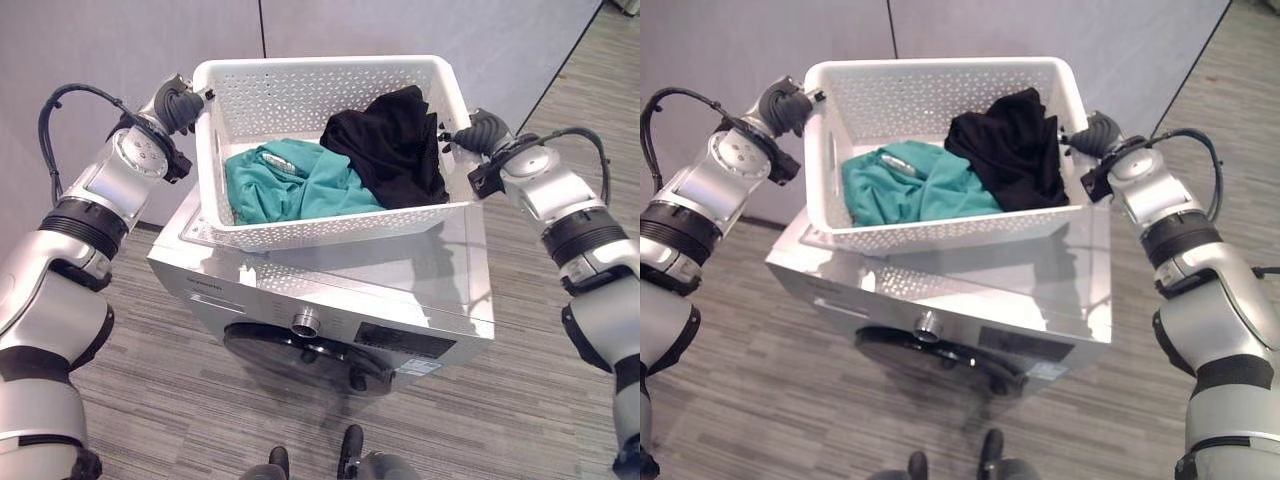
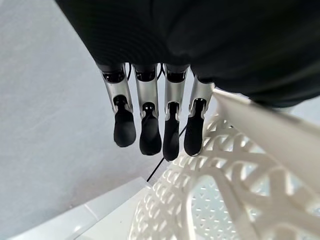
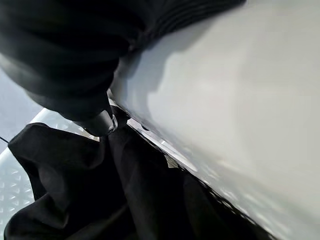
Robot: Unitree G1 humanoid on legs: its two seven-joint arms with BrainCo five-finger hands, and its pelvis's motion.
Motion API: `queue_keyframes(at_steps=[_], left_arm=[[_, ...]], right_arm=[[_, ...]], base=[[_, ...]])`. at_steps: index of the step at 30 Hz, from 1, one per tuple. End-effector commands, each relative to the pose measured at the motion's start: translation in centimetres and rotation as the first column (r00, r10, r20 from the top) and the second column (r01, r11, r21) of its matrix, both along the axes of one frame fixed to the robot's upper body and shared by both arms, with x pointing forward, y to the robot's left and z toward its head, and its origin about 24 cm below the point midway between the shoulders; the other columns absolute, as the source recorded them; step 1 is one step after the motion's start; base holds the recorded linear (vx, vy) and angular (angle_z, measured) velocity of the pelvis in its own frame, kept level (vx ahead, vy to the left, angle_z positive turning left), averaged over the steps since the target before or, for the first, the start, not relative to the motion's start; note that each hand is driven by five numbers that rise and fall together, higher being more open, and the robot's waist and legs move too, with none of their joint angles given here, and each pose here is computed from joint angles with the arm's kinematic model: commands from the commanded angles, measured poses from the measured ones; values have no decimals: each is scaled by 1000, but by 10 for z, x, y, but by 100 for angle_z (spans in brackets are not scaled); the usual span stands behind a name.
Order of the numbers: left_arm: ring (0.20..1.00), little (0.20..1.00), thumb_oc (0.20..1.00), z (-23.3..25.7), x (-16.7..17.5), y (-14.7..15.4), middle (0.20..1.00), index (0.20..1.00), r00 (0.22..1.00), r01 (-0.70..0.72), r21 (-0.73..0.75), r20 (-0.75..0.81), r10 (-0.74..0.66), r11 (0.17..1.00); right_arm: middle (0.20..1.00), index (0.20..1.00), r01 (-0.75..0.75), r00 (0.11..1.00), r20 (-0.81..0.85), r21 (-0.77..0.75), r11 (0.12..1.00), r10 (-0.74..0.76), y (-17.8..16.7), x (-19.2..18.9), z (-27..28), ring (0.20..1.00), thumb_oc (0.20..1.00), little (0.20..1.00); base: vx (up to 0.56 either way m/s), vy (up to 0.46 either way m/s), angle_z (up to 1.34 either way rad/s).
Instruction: Grab the laundry basket,head to the washer,open it,put in the laundry and shut it.
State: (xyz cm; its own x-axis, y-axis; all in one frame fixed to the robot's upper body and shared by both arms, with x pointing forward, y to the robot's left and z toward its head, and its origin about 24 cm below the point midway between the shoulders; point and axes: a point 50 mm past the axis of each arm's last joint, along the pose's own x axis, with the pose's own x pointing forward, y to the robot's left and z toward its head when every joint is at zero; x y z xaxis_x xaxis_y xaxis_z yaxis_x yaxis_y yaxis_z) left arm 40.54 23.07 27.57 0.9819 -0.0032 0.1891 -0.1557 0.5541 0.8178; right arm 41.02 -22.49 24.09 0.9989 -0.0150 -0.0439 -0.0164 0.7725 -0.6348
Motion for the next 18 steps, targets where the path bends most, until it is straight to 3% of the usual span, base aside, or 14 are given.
queue_keyframes(at_steps=[1,8,9,10,11,12,13,18], left_arm=[[200,200,200,67,-10,17,200,200,980,-89,50,181,79,995],[200,200,200,56,-9,24,200,200,982,-101,11,159,98,995],[555,555,555,53,-8,27,555,555,980,-116,-14,161,117,993],[1000,1000,1000,51,-8,28,1000,1000,980,-120,-31,157,124,992],[1000,1000,1000,49,-7,30,1000,1000,978,-132,-40,157,137,990],[1000,1000,1000,49,-7,30,1000,1000,978,-132,-40,157,137,990],[1000,1000,1000,47,-5,34,1000,1000,972,-173,-62,150,180,983],[1000,1000,1000,60,-2,26,1000,1000,963,-194,-59,179,202,979]], right_arm=[[200,200,132,991,-7,-112,985,-134,-49,-11,5,200,200,200],[200,200,210,977,-17,-137,968,-215,-81,-23,9,200,200,200],[203,203,223,973,-23,-127,966,-228,-83,-23,6,203,203,203],[482,482,224,973,-28,-121,967,-229,-83,-22,5,482,482,482],[630,630,227,972,-36,-118,967,-232,-81,-20,1,630,630,630],[630,630,227,972,-36,-118,967,-232,-81,-20,1,630,630,630],[1000,1000,235,969,-48,-109,966,-242,-76,-16,-4,1000,1000,1000],[1000,1000,256,962,-72,-112,960,-265,-64,-6,-4,1000,1000,1000]], base=[[-19,13,-8],[-2,1,-1],[0,0,0],[0,0,0],[0,0,0],[0,0,0],[0,0,0],[-3,-3,-2]])
